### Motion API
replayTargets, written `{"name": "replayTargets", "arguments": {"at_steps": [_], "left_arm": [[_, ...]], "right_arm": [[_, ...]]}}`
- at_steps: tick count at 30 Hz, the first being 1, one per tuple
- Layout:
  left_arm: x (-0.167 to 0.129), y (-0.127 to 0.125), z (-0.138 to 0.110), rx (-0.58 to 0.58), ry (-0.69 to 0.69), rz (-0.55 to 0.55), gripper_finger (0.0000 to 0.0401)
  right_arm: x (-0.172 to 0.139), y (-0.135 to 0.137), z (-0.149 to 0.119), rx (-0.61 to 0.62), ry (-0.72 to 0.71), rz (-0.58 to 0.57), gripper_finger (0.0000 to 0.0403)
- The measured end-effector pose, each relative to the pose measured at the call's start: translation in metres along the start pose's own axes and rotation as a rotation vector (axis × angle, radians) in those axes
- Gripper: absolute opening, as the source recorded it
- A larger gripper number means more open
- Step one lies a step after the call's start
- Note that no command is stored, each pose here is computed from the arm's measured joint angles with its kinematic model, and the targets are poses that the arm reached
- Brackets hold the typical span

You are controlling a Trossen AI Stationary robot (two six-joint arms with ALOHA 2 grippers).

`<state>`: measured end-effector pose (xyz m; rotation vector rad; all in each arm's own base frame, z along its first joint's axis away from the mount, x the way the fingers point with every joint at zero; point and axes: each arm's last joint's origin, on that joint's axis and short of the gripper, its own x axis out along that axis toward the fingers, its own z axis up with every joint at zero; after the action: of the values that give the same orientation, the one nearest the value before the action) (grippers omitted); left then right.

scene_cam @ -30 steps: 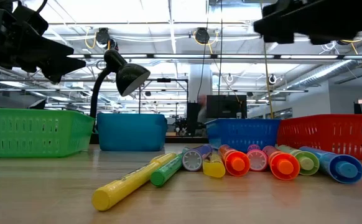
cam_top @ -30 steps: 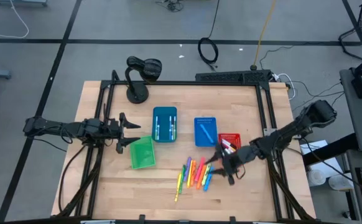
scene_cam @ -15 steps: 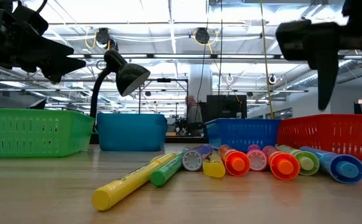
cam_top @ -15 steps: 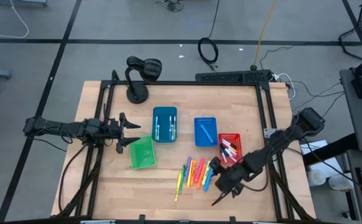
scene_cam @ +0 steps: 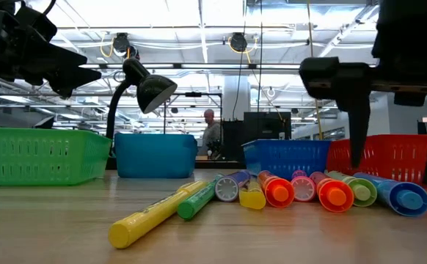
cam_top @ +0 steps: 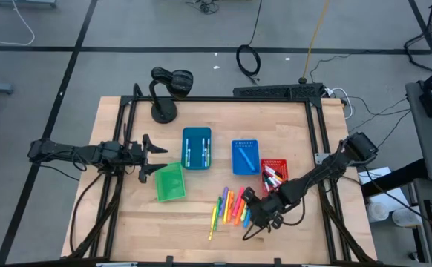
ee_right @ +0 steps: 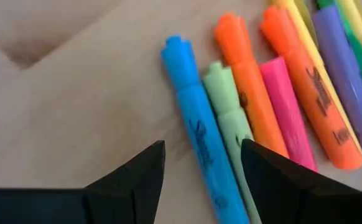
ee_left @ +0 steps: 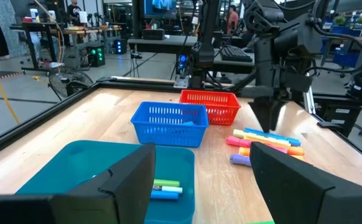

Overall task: Pick & Place Markers
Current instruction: Put the blue highlighter pen into the blue bin

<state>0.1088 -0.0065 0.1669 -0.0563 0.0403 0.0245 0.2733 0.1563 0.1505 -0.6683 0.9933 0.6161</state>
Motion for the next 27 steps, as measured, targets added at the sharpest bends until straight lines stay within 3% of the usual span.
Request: {"name": "replayTargets", "arguments": {"at_steps": [19, 27], "left_arm": [[0.000, 0.000, 0.000, 0.000, 0.000, 0.000, 0.0267], [0.000, 0.000, 0.000, 0.000, 0.000, 0.000, 0.0267]], "right_arm": [[0.009, 0.004, -0.022, 0.093, 0.038, 0.078, 0.0150], [0.010, 0.005, -0.023, 0.108, 0.044, 0.081, 0.0107]]}}
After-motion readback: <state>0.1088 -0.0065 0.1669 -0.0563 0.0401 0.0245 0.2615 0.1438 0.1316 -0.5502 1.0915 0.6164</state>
